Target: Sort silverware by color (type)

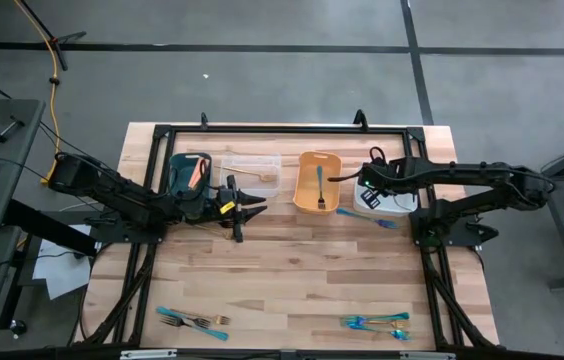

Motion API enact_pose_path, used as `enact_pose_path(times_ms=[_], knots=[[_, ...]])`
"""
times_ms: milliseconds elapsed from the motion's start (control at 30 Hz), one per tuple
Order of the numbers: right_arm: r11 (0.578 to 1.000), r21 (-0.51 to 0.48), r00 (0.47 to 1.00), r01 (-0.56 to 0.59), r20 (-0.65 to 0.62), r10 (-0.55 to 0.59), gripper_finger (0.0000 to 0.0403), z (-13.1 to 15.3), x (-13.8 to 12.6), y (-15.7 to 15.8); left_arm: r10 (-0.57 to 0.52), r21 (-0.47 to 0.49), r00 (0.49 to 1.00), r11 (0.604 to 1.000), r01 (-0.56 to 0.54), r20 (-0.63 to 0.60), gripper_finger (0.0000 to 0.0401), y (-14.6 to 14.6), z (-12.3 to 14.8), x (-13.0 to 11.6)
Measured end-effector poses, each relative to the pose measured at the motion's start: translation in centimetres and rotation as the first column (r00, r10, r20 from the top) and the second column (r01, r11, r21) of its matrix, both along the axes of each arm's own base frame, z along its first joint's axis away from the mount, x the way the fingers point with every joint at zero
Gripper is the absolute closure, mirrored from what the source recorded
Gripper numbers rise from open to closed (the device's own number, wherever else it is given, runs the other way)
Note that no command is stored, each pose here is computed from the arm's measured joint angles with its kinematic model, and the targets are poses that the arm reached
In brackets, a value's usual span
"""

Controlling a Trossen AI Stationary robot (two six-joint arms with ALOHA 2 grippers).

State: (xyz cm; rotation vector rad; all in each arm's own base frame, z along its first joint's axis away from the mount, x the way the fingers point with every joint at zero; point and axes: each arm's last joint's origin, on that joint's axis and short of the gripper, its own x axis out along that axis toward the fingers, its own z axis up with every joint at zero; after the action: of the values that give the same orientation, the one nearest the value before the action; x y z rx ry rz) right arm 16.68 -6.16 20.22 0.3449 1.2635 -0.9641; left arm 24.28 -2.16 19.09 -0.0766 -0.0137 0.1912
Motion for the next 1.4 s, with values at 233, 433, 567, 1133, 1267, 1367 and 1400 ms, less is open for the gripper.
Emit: enact_pose_path(times_ms=[233, 433, 567, 1133, 1267, 1367, 1400], knots=[[1.000, -0.001, 1.000, -0.001, 0.002, 0.001, 0.0392, 0.00, 0.03, -0.01, 0.000, 0.000, 1.000, 1.000, 0.000, 0.000, 0.0309, 0.00, 0.00, 0.00], [1.000, -0.001, 1.000, -0.002, 0.002, 0.002, 0.0388, 0.00, 0.03, -0.01, 0.000, 0.000, 1.000, 1.000, 0.000, 0.000, 0.0309, 0.00, 0.00, 0.00], [1.000, -0.002, 1.000, -0.003, 0.001, 0.003, 0.0377, 0.00, 0.03, -0.01, 0.000, 0.000, 1.000, 1.000, 0.000, 0.000, 0.0309, 0.00, 0.01, 0.01], [1.000, -0.002, 1.000, -0.017, -0.006, 0.017, 0.0324, 0.00, 0.02, -0.01, 0.000, 0.000, 1.000, 1.000, 0.000, 0.000, 0.0309, 0.00, 0.01, 0.01], [1.000, -0.002, 1.000, -0.017, -0.006, 0.017, 0.0324, 0.00, 0.02, -0.01, 0.000, 0.000, 1.000, 1.000, 0.000, 0.000, 0.0309, 0.00, 0.01, 0.01], [1.000, -0.002, 1.000, -0.017, -0.006, 0.017, 0.0324, 0.00, 0.02, -0.01, 0.000, 0.000, 1.000, 1.000, 0.000, 0.001, 0.0309, 0.00, 0.02, 0.01], [1.000, -0.002, 1.000, -0.017, -0.005, 0.017, 0.0324, 0.00, 0.03, -0.01, 0.000, 0.000, 1.000, 1.000, 0.000, 0.001, 0.0309, 0.00, 0.02, 0.00]])
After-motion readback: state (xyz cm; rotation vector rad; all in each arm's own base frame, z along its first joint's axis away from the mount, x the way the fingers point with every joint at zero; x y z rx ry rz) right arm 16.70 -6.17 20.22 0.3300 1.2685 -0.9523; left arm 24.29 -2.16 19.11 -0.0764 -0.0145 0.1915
